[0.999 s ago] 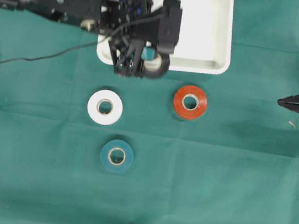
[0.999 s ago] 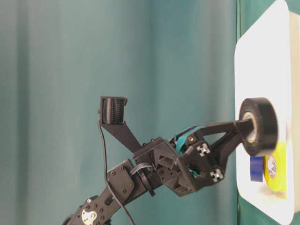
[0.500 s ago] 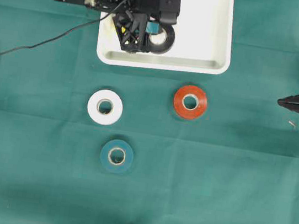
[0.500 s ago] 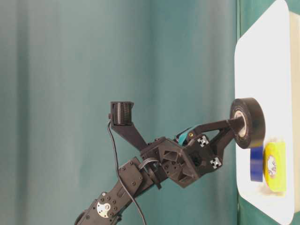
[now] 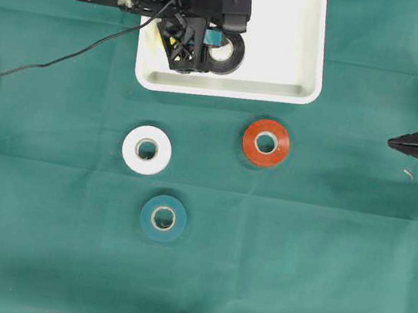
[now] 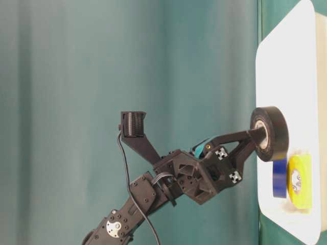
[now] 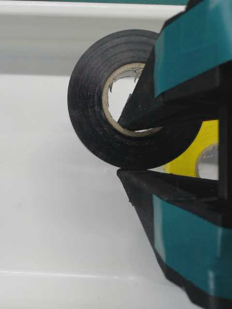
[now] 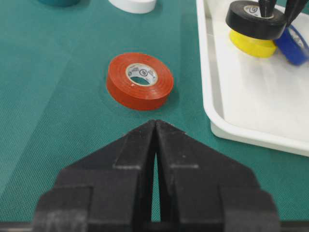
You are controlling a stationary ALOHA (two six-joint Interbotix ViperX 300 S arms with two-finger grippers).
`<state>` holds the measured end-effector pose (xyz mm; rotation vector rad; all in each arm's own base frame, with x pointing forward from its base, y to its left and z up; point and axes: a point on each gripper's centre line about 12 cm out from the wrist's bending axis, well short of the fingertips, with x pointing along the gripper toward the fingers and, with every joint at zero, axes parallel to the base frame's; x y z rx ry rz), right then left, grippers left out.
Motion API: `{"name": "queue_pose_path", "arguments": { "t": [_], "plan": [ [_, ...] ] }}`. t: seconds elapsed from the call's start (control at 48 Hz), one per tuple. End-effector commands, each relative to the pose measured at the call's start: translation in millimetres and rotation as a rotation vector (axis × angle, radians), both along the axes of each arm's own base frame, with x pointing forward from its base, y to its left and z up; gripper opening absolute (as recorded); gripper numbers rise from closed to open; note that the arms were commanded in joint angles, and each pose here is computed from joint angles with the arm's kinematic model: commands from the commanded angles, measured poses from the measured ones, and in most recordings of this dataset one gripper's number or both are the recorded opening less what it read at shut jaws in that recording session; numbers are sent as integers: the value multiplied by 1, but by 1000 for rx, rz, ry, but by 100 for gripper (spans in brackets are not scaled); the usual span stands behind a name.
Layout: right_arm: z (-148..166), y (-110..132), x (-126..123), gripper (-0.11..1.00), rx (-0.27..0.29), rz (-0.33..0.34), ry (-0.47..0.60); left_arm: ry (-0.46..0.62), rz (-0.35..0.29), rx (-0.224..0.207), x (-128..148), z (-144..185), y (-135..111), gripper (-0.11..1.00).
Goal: Put the tape into the white case with the left arm.
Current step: 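Carry the black roll with the left gripper into the tray, then release the black roll in the tray and withdraw the left gripper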
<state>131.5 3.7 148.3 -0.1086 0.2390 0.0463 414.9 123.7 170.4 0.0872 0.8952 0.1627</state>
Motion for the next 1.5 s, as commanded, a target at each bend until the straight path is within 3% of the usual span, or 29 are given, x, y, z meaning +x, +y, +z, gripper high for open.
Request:
{"name": "queue_pose_path", "arguments": {
  "t": [0.0,0.125,0.291,0.333,0.874,1.083,1.478],
  "plan": [
    [-2,0,0,-9,-3,3,4,-33,4,8,2,10,1,23],
    [-1,0,0,-9,-3,3,2,-30,2,8,1,9,1,26],
    [-1,0,0,-9,-3,3,2,-19,2,5,-2,6,0,73],
    [-1,0,0,-9,-3,3,2,-14,2,3,-4,4,-1,80],
    [-1,0,0,-9,-3,3,2,-50,-19,10,-9,22,-13,75],
    [-1,0,0,-9,-3,4,2,-76,-64,18,-11,34,-32,75],
    [-1,0,0,-9,-3,2,4,-134,-117,32,-55,45,-61,75]
  ]
}}
